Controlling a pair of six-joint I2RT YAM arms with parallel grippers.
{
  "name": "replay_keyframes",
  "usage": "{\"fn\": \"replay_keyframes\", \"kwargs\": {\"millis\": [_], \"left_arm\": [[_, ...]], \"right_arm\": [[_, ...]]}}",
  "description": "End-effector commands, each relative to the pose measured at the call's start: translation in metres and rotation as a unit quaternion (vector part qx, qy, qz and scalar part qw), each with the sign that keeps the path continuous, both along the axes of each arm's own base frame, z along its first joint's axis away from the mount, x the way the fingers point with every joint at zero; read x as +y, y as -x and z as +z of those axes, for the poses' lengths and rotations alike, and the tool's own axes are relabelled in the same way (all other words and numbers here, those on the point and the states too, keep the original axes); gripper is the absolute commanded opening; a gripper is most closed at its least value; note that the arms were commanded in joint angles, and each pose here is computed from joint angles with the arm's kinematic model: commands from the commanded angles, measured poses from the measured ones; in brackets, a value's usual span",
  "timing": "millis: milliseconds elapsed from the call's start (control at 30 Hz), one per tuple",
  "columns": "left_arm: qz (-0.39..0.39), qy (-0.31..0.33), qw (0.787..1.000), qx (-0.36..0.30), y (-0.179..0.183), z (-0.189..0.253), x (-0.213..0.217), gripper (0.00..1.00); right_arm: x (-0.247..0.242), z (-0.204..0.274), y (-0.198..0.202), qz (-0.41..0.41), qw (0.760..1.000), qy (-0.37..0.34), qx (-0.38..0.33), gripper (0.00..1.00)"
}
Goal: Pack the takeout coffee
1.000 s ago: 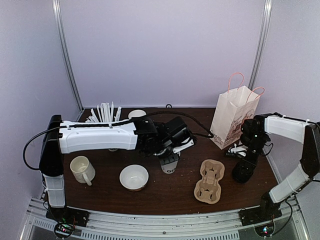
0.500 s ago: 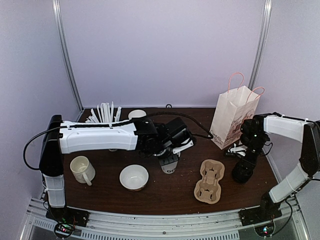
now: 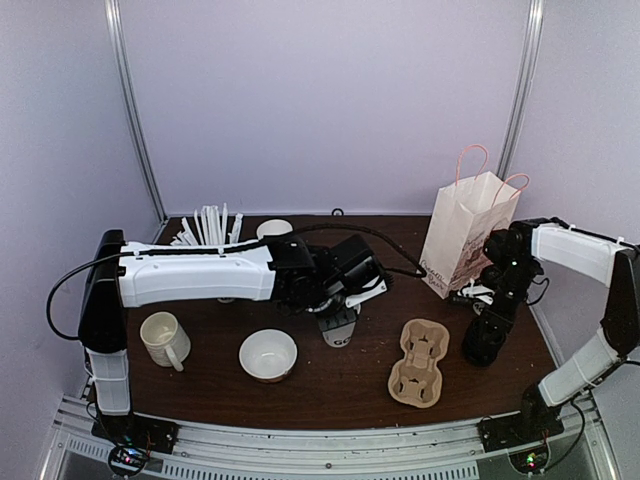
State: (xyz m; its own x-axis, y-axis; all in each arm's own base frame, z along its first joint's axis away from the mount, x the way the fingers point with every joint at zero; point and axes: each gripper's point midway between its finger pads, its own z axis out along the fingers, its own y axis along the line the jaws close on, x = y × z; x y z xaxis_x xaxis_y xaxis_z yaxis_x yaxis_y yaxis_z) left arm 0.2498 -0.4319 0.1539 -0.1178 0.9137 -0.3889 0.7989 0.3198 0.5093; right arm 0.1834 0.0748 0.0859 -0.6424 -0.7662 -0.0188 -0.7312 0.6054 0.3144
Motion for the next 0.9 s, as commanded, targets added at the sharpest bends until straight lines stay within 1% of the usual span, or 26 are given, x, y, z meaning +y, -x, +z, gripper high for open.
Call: {"fn": "replay_keyframes", "kwargs": {"millis": [0,33,100,133,167,200,233,267,300,333,367,400,433,467,500,533,567,600,633,667,700,733,767,800,833,867], "left_arm": [[0.002,0.002,1.0,-0.009,-0.001,0.004,0.0,0.52],[0.001,0.003,1.0,-0.008,-0.001,0.004,-0.001,0.52],[0.0,0.0,1.0,-0.008,-0.001,0.002,-0.001,0.52],[-0.001,0.001,1.0,-0.008,-0.001,0.003,-0.001,0.52],[-0.002,0.0,1.0,-0.009,-0.001,0.004,-0.001,0.52],[-0.002,0.0,1.0,-0.009,-0.001,0.003,-0.001,0.52],[-0.002,-0.001,1.0,-0.01,-0.001,0.003,-0.001,0.52],[-0.002,0.0,1.0,-0.01,-0.002,0.004,-0.001,0.52],[-0.002,0.0,1.0,-0.011,-0.002,0.004,-0.001,0.52],[-0.001,-0.001,1.0,-0.011,-0.002,0.004,-0.001,0.52],[-0.002,0.0,1.0,-0.01,-0.002,0.004,-0.001,0.52],[-0.002,0.0,1.0,-0.01,-0.002,0.003,-0.002,0.52],[-0.001,0.0,1.0,-0.01,-0.002,0.004,-0.001,0.52],[-0.001,0.001,1.0,-0.01,-0.002,0.004,-0.002,0.52],[-0.001,0.001,1.0,-0.01,-0.002,0.003,-0.002,0.52],[-0.001,0.002,1.0,-0.009,-0.002,0.004,-0.002,0.52],[-0.001,0.003,1.0,-0.009,-0.002,0.004,-0.002,0.52],[0.0,0.002,1.0,-0.009,-0.002,0.004,-0.002,0.52],[0.0,0.004,1.0,-0.009,-0.002,0.004,-0.002,0.52],[0.0,0.004,1.0,-0.009,-0.001,0.005,-0.002,0.52],[0.001,0.004,1.0,-0.008,-0.001,0.004,-0.002,0.52],[0.0,0.004,1.0,-0.008,-0.002,0.004,-0.003,0.52],[0.001,0.005,1.0,-0.009,-0.002,0.005,-0.002,0.52],[0.001,0.005,1.0,-0.009,-0.003,0.006,-0.002,0.52],[0.0,0.006,1.0,-0.01,-0.002,0.006,-0.003,0.52],[-0.001,0.006,1.0,-0.009,-0.002,0.006,-0.004,0.52]], "right_arm": [[-0.007,0.017,-0.003,-0.006,0.999,0.018,-0.033,0.0],[-0.01,0.015,-0.001,-0.006,0.999,0.027,-0.029,0.0],[0.0,0.022,0.008,-0.009,1.0,-0.019,0.002,0.0],[-0.003,0.022,0.006,-0.015,1.0,-0.013,0.0,0.0],[-0.012,0.017,0.001,-0.021,0.999,0.018,-0.015,0.0],[-0.015,0.016,0.0,-0.022,0.999,0.029,-0.019,0.0],[-0.006,0.025,0.012,-0.023,1.0,-0.011,0.014,0.0],[0.009,0.042,0.02,-0.009,0.996,-0.077,0.038,0.02],[0.005,0.041,0.011,-0.012,0.998,-0.064,0.024,0.02],[-0.011,0.032,-0.001,-0.024,1.0,-0.008,-0.002,0.0],[-0.02,0.027,0.0,-0.011,1.0,0.021,-0.011,0.0],[-0.016,0.032,0.009,0.01,1.0,-0.007,0.002,0.0],[-0.006,0.042,0.012,0.011,0.998,-0.054,0.011,0.01],[-0.011,0.039,0.004,-0.009,0.999,-0.041,0.001,0.0],[-0.024,0.028,-0.004,-0.011,1.0,0.008,-0.015,0.0],[-0.027,0.026,-0.001,0.006,1.0,0.017,-0.009,0.0],[-0.015,0.039,0.013,0.017,0.999,-0.04,0.026,0.0],[0.004,0.059,0.02,0.014,0.991,-0.125,0.053,0.0],[0.003,0.053,0.011,-0.022,0.992,-0.11,0.053,0.0],[-0.017,0.03,-0.001,-0.02,1.0,-0.015,0.018,0.0],[-0.031,0.016,0.003,0.021,0.999,0.041,0.007,0.0],[-0.011,0.028,0.017,0.036,0.998,-0.032,0.032,0.0],[0.008,0.049,0.025,0.035,0.991,-0.119,0.05,0.0],[0.003,0.05,0.018,0.008,0.993,-0.108,0.047,0.0],[-0.016,0.029,-0.003,-0.003,1.0,-0.022,0.002,0.0],[-0.022,0.021,0.006,0.027,0.999,0.017,0.011,0.0]]}}
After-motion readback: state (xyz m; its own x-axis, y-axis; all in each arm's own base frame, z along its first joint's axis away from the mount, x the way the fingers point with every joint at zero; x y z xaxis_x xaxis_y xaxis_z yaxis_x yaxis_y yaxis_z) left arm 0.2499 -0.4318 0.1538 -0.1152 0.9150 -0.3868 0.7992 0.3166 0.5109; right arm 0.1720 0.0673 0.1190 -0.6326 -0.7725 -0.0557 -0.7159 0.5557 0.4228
